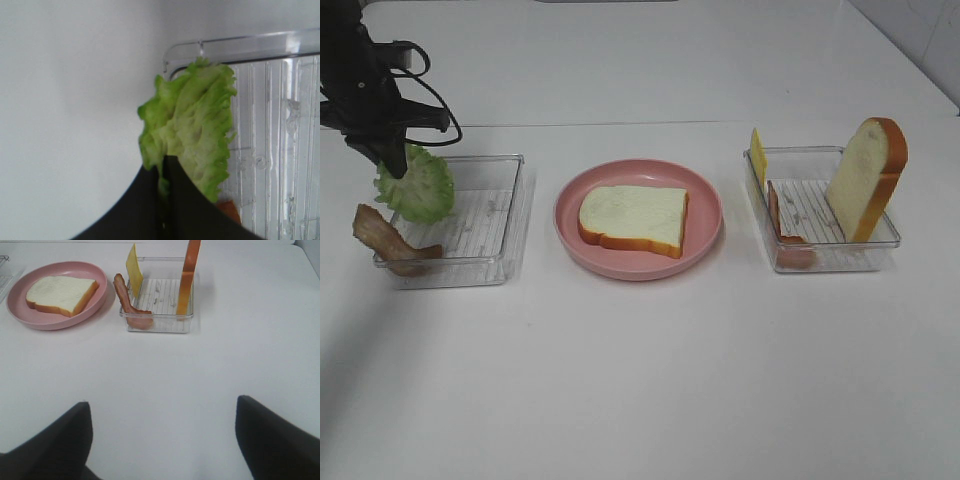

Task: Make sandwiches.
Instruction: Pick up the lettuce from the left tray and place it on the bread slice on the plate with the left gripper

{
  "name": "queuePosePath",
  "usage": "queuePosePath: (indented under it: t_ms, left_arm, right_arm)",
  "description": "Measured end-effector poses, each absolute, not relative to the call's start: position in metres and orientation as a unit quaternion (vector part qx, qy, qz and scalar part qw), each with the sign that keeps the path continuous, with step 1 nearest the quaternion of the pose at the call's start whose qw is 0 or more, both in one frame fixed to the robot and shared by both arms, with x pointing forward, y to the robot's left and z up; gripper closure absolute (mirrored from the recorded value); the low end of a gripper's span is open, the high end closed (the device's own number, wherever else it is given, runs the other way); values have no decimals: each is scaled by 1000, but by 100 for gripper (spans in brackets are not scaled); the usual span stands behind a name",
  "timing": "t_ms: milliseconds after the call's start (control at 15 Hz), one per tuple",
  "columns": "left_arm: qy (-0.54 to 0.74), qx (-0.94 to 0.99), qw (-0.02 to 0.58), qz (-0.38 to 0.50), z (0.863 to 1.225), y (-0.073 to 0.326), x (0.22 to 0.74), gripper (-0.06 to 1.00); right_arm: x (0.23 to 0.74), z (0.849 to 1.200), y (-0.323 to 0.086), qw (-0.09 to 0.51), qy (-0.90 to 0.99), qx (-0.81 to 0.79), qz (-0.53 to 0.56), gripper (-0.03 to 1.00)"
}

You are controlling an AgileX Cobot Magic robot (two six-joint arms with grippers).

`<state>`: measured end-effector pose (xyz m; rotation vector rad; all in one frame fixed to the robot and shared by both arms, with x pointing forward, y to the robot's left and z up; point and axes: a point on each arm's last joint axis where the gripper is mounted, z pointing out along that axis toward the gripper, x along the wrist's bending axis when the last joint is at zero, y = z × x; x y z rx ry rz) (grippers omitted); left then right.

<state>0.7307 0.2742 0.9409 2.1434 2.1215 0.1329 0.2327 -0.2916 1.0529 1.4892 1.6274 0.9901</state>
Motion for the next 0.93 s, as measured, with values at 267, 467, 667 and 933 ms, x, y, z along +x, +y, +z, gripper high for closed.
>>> queuePosePath:
  t_ms: [267,467,667,933]
  left_arm:
    - [701,707,83,48,959,271,731,94]
    - [692,703,158,39,996,260,731,94]
    - [689,667,282,-20,1025,239,735,94]
    - [652,656,373,-77,1036,197,735,94]
  right_arm:
    - [233,1053,-291,354,629,576,383,21]
    - [233,1053,-291,354,629,576,383,21]
    - [233,1053,-291,354,629,576,383,21]
    - [233,1053,-291,354,629,576,383,21]
